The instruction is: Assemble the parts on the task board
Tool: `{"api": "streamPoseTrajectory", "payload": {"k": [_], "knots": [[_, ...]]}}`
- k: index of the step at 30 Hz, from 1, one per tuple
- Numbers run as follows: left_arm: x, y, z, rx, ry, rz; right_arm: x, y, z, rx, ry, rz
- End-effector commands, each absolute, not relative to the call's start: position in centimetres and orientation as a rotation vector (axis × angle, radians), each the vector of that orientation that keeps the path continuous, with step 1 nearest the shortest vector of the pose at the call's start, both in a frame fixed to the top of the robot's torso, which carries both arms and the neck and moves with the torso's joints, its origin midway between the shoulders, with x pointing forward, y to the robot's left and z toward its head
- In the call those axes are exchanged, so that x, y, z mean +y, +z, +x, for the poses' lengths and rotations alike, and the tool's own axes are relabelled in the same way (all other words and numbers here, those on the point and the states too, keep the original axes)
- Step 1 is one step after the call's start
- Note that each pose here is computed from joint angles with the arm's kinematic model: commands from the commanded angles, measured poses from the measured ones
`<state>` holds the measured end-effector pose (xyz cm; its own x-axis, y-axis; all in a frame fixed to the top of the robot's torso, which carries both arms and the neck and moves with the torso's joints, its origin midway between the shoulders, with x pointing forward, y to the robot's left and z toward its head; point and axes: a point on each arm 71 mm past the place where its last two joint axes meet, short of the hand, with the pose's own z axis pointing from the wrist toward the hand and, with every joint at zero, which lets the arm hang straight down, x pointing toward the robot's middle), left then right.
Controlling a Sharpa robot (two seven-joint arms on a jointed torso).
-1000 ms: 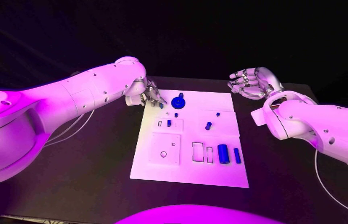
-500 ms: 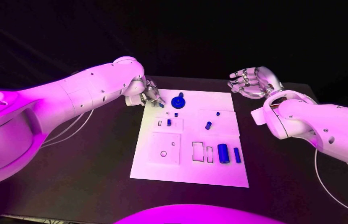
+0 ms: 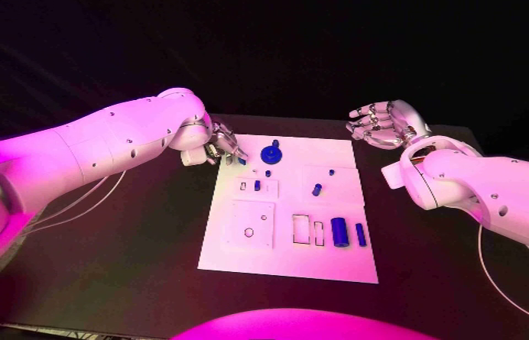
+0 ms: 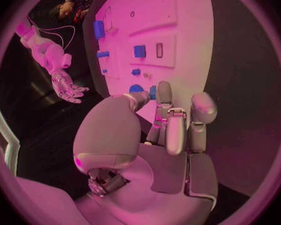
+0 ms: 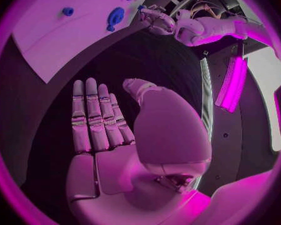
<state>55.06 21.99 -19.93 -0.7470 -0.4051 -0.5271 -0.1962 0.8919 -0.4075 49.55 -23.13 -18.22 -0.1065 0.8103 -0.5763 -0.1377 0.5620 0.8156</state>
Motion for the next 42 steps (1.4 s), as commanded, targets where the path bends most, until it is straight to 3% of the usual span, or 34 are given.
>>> {"api": "streamPoseTrajectory", "payload": {"k": [1, 19, 42], "knots": [[21.5, -19.6, 54.4, 2.396, -0.488, -0.439, -23.0, -18.3, 49.5, 1.476, 0.902, 0.593], [20.8, -20.6, 51.3, 2.296, -0.389, -0.214, -23.2, -18.5, 49.3, 1.481, 0.900, 0.595], [20.1, -21.6, 49.7, 2.342, -0.355, -0.102, -23.2, -18.6, 49.3, 1.484, 0.901, 0.596]]}}
